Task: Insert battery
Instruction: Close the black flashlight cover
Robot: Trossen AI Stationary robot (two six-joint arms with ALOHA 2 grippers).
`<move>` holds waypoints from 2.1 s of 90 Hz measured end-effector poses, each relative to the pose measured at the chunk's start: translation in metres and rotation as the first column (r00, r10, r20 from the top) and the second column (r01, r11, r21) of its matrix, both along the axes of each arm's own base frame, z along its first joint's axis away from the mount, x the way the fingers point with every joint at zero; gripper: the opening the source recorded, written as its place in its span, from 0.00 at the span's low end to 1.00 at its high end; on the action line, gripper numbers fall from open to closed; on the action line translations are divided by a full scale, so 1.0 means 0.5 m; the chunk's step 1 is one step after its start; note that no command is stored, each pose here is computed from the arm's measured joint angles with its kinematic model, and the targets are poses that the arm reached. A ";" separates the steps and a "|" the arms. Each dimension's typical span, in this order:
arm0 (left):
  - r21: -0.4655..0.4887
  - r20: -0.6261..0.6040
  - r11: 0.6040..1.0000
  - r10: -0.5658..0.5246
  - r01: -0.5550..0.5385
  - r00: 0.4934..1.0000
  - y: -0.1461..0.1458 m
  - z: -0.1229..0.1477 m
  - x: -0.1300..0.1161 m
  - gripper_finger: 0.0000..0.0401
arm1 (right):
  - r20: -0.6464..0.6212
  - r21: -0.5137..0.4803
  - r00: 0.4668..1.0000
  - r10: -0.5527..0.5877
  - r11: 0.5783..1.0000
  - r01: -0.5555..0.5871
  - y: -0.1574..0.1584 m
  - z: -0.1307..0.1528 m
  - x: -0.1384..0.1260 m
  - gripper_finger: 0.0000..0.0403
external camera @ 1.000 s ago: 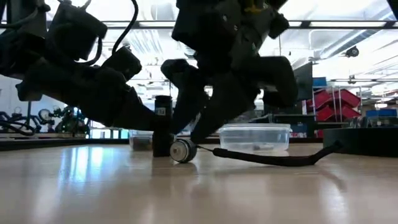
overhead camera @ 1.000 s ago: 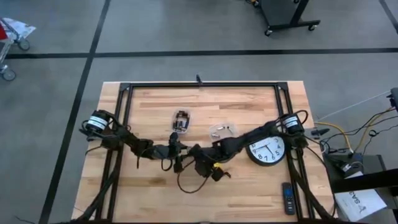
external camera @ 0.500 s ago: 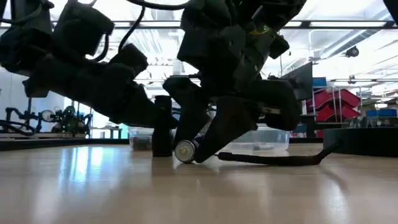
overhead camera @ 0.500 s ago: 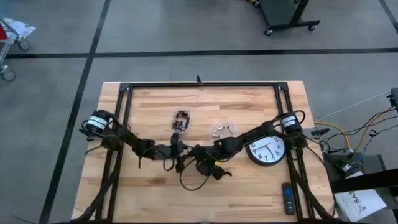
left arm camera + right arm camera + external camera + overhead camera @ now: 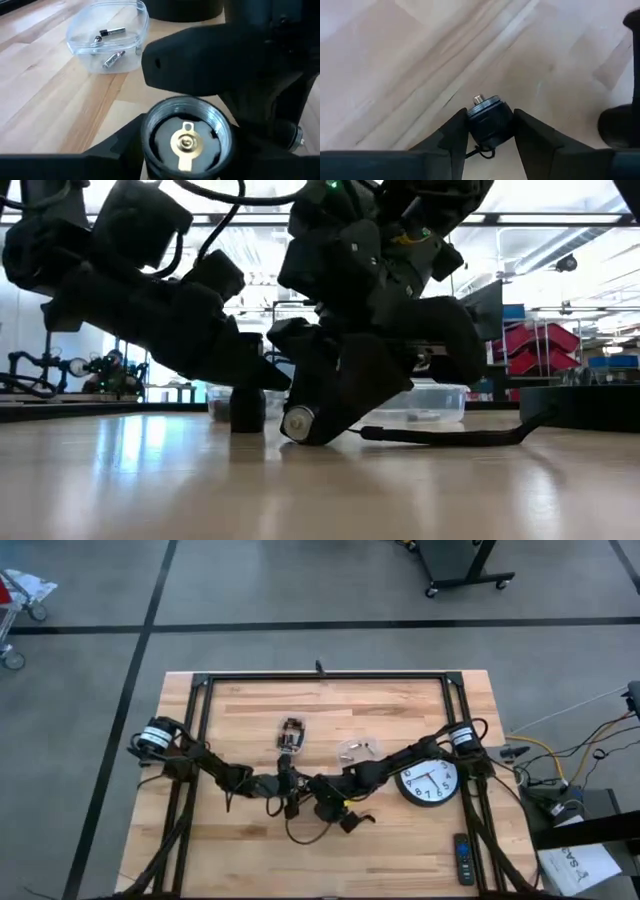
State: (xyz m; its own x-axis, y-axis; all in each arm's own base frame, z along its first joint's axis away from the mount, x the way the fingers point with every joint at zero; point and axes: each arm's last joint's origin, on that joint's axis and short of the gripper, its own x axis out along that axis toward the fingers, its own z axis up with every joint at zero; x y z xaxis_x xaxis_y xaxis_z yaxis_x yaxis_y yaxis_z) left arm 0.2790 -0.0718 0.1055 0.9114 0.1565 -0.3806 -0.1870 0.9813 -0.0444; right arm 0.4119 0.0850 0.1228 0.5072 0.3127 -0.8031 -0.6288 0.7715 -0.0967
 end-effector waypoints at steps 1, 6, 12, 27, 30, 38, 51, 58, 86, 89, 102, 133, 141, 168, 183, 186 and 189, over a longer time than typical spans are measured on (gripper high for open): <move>0.000 0.001 1.000 0.000 0.000 1.000 0.000 0.001 0.000 0.44 | -0.001 0.001 1.000 -0.003 1.000 0.003 0.000 0.000 0.000 0.31; 0.000 0.006 1.000 0.000 0.000 1.000 0.000 0.005 -0.001 0.44 | -0.009 0.013 1.000 -0.027 1.000 0.027 0.000 0.000 0.000 0.31; 0.008 0.002 1.000 0.001 -0.001 1.000 0.001 0.012 -0.004 0.44 | -0.020 0.031 0.998 -0.055 0.998 0.056 0.000 0.000 0.000 0.31; 0.032 -0.013 1.000 0.000 0.000 1.000 0.004 0.036 -0.013 0.45 | -0.042 0.062 0.993 -0.109 0.992 0.111 0.003 0.004 -0.002 0.29; 0.039 -0.018 0.999 -0.002 0.003 1.000 0.005 0.042 -0.015 0.45 | -0.048 0.066 0.992 -0.121 0.990 0.124 0.005 0.006 -0.003 0.29; 0.055 -0.017 0.998 -0.009 0.010 1.000 0.007 0.057 -0.020 0.46 | -0.057 0.080 0.989 -0.139 0.986 0.143 0.011 0.011 -0.006 0.28; 0.072 0.007 0.997 -0.023 0.022 1.000 0.008 0.088 -0.030 0.46 | -0.100 0.115 0.978 -0.184 0.974 0.195 0.020 0.030 -0.018 0.29; 0.089 0.035 0.995 -0.037 0.034 0.999 0.007 0.107 -0.035 0.46 | -0.104 0.113 0.972 -0.212 0.968 0.223 0.020 0.055 -0.027 0.29; 0.272 0.151 0.953 -0.176 0.130 0.973 -0.021 0.201 -0.051 0.46 | -0.071 0.099 0.926 -0.370 0.921 0.375 -0.010 0.171 -0.068 0.29; 0.305 0.155 0.942 -0.195 0.141 0.969 -0.027 0.211 -0.048 0.46 | -0.072 0.109 0.919 -0.386 0.913 0.392 -0.016 0.182 -0.072 0.29; 0.428 0.075 0.883 -0.249 0.194 0.966 -0.046 0.233 -0.020 0.45 | -0.098 0.138 0.887 -0.451 0.877 0.461 -0.043 0.221 -0.093 0.27; 0.565 -0.229 0.745 -0.273 0.356 0.934 -0.085 0.221 0.082 0.45 | -0.154 0.265 0.859 -0.489 0.817 0.512 -0.063 0.272 -0.117 0.29; 0.587 -0.274 0.726 -0.237 0.357 0.932 -0.094 0.216 0.103 0.45 | -0.191 0.277 0.850 -0.491 0.804 0.526 -0.064 0.276 -0.125 0.27; 0.674 -0.283 0.684 -0.110 0.280 0.953 -0.099 0.212 0.127 0.46 | -0.254 0.320 0.829 -0.499 0.766 0.558 -0.063 0.280 -0.129 0.30; 0.705 -0.268 0.654 -0.111 0.273 0.957 -0.109 0.221 0.124 0.46 | -0.268 0.333 0.815 -0.514 0.744 0.579 -0.065 0.281 -0.128 0.27; 0.714 -0.264 0.647 -0.106 0.268 0.959 -0.111 0.224 0.123 0.46 | -0.273 0.336 0.810 -0.519 0.738 0.586 -0.067 0.281 -0.128 0.26; 0.724 -0.258 0.637 -0.107 0.265 0.960 -0.114 0.226 0.123 0.46 | -0.279 0.339 0.808 -0.519 0.734 0.588 -0.066 0.281 -0.128 0.27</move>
